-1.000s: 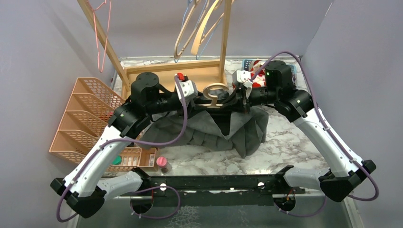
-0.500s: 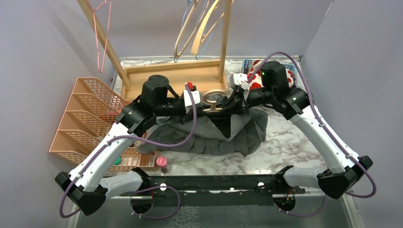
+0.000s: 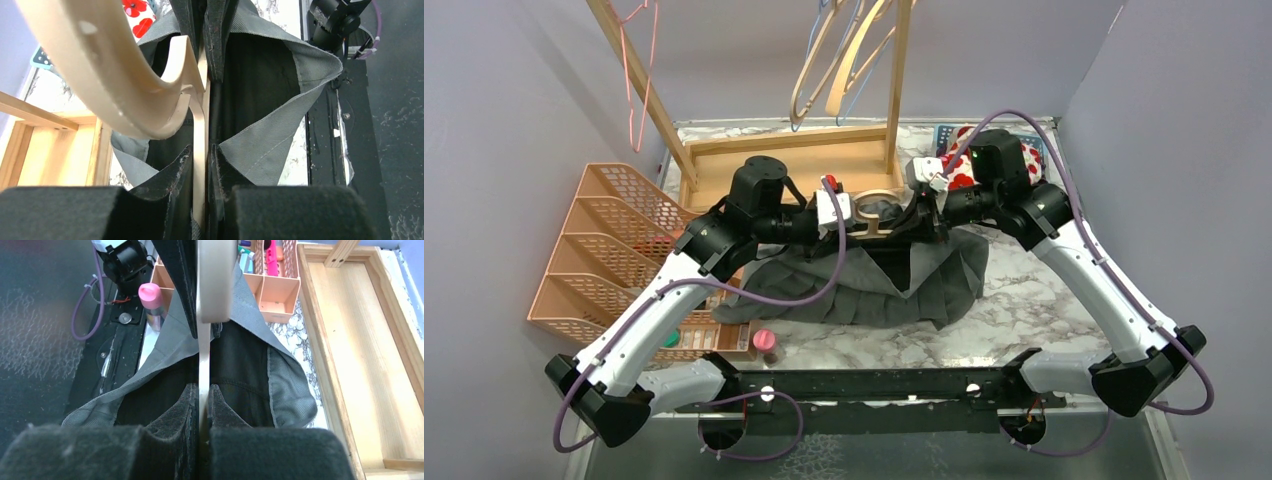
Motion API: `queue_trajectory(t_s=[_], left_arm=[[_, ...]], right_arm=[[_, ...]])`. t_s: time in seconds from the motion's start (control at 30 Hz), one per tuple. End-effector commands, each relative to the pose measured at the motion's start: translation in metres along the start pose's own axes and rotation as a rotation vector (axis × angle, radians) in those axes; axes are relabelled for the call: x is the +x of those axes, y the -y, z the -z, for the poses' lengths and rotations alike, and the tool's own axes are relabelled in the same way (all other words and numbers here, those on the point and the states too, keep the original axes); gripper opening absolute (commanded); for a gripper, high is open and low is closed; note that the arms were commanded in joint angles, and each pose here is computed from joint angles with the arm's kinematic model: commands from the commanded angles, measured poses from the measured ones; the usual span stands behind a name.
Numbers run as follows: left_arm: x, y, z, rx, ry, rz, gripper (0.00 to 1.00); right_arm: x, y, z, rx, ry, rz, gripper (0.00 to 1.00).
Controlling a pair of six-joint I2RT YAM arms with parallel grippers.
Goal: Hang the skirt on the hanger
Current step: Hang the skirt on the hanger, then place the hanger at the clothesline.
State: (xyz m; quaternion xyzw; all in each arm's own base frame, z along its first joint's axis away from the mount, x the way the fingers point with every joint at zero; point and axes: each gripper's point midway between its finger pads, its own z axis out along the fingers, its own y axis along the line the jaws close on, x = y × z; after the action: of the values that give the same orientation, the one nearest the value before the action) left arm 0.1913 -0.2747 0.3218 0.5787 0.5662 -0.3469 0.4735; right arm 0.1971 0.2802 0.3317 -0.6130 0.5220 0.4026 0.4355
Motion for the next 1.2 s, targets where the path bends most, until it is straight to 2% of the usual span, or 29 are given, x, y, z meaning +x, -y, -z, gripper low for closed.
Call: queue_trajectory(t_s=[0.0,0.03,0.17,0.33,0.43,0.7,1.0,1.17], left_arm=[[0.02,0.001,-0.002,0.015,-0.066,0.009,0.09],[0.02,0.001,-0.002,0.018,-0.065,0.0,0.0],[0.016,0.0,0.002,0.005,-0.056,-0.044,0.0],[0.017,-0.019,0.012,-0.178,-0.038,-0.005,0.0],[0.029,-0.035,0.028,-0.357,-0.052,0.057,0.0],[0.067,-0.073,0.087,-0.856,-0.069,0.228,0.0],[0.075,-0.12,0.163,-1.365,-0.1,0.315,0.0],[0.078,-0.143,0.193,-1.494,-0.061,0.387,0.0]], right_arm=[[-0.031,-0.013,0.003,-0.078,0.103,0.09,0.01],[-0.031,-0.013,0.003,-0.076,0.103,0.091,0.01],[-0.029,-0.01,0.004,-0.042,0.098,0.083,0.04],[-0.03,-0.003,0.008,0.066,0.12,0.056,0.54],[-0.035,0.002,0.014,0.14,0.15,0.075,0.66],[-0.057,0.009,0.039,0.331,0.231,0.103,0.68],[-0.066,-0.016,0.052,0.335,0.301,0.072,0.68],[-0.066,-0.029,0.056,0.325,0.329,0.033,0.68]])
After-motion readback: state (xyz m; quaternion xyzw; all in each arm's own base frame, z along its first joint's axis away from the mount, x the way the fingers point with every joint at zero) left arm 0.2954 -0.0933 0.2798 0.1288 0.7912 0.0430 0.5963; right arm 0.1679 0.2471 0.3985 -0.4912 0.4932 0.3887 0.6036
